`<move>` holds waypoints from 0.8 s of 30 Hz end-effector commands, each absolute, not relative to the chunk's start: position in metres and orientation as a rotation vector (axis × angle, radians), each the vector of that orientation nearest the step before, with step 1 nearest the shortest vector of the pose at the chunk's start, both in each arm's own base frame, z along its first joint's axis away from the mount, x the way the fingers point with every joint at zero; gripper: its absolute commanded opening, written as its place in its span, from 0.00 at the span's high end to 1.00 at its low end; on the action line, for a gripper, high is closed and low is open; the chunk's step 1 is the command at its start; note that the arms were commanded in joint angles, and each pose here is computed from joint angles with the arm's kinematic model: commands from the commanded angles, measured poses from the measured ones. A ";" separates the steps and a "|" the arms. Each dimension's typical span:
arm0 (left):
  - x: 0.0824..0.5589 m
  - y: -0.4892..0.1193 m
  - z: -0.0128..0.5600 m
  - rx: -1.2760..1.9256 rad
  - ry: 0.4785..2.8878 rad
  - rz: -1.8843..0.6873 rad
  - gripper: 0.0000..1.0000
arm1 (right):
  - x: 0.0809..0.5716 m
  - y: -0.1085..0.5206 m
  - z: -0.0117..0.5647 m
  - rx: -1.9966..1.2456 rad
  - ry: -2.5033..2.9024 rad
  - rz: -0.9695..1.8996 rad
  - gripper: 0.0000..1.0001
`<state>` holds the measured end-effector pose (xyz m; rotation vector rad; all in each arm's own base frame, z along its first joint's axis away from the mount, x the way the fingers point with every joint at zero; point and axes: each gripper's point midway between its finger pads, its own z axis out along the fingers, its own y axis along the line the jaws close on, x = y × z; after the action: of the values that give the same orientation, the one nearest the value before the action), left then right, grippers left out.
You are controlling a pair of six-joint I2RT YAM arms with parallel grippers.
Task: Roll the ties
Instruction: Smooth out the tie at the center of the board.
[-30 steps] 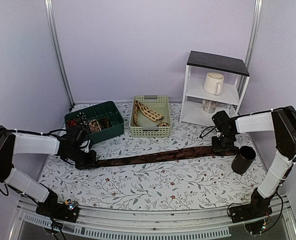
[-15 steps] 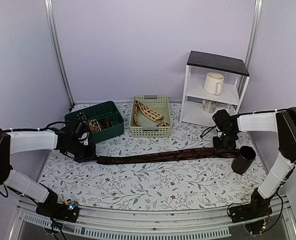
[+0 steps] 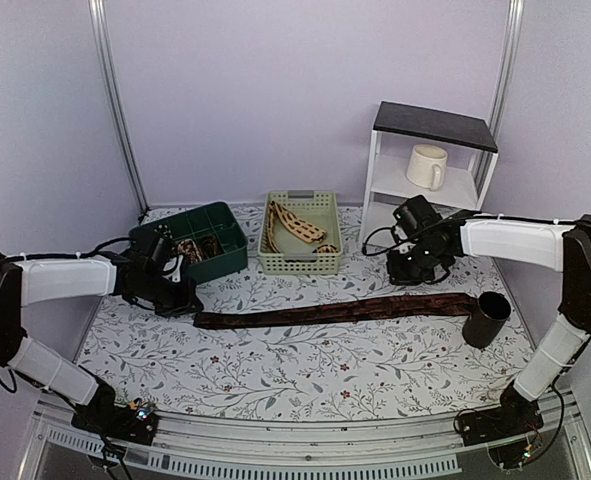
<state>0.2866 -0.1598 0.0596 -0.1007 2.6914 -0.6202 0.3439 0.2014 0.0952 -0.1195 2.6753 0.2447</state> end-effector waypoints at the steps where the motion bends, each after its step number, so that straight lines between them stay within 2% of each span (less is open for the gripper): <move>1: 0.282 -0.166 0.046 -0.040 2.699 -0.649 1.00 | 0.348 0.279 0.096 -0.195 2.638 0.490 0.92; 8: 0.280 -0.165 0.026 -0.045 2.729 -0.639 1.00 | 0.333 0.376 0.083 -0.378 2.633 0.695 0.94; 12: 0.277 -0.158 0.012 -0.057 2.762 -0.584 1.00 | 0.323 0.404 0.061 -0.435 2.663 0.726 0.96; 19: 0.264 -0.141 -0.008 -0.103 2.805 -0.491 1.00 | 0.310 0.384 0.003 -0.426 2.770 0.593 0.98; 24: 0.256 -0.135 -0.016 -0.139 2.824 -0.472 1.00 | 0.308 0.367 -0.007 -0.428 2.781 0.503 0.98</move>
<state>0.2802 -0.1568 0.0134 -0.0828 2.7191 -0.6017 0.3135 0.3892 0.0208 -0.4342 2.7249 0.6348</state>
